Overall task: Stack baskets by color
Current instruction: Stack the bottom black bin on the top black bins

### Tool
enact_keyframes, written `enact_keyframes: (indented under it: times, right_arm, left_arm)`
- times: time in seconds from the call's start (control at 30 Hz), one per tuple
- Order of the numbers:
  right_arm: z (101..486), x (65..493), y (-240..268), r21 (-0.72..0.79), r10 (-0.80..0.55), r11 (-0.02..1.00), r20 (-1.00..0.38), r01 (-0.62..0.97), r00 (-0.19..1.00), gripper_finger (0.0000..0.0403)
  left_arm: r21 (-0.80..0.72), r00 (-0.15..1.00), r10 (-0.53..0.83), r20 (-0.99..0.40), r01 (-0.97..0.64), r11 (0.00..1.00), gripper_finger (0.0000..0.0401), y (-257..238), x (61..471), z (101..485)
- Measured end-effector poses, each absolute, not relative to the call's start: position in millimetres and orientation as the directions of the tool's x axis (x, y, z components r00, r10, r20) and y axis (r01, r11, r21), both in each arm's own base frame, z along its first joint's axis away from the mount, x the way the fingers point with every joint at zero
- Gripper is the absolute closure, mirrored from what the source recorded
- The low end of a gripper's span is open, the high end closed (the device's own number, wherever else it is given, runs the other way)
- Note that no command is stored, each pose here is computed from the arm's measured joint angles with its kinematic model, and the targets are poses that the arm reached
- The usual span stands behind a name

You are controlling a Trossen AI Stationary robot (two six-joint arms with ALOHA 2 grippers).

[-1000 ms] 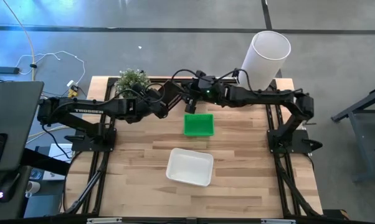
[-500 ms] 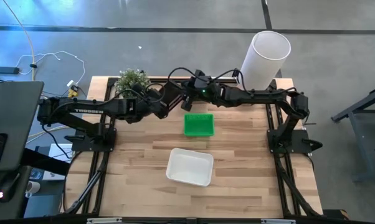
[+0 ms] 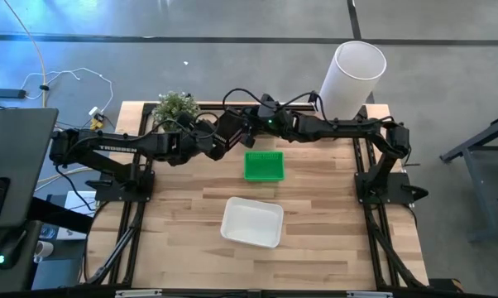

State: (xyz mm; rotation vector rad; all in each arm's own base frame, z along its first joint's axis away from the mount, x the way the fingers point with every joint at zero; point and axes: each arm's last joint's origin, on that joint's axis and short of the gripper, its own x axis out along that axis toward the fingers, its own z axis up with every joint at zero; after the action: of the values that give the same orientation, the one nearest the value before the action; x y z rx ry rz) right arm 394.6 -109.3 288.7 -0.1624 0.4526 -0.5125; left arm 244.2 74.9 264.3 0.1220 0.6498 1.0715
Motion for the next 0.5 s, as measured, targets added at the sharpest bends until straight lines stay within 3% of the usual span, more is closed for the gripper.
enact_keyframes:
  times: [0.27, 0.5]
  right_arm:
    - [286.8, 393.3, -109.5, -0.251, -0.522, 0.853, -0.395, 0.457, 0.756, 0.0389]
    - [286.9, 392.2, -111.2, -0.282, -0.579, 0.816, -0.386, 0.506, 0.718, 0.0400]
  left_arm:
    - [0.386, 0.329, 0.841, -0.430, -0.775, 0.501, 0.0400, 72.6, 245.6, 265.0]
    - [0.406, 0.372, 0.807, -0.458, -0.721, 0.562, 0.0364, 71.7, 247.0, 264.6]
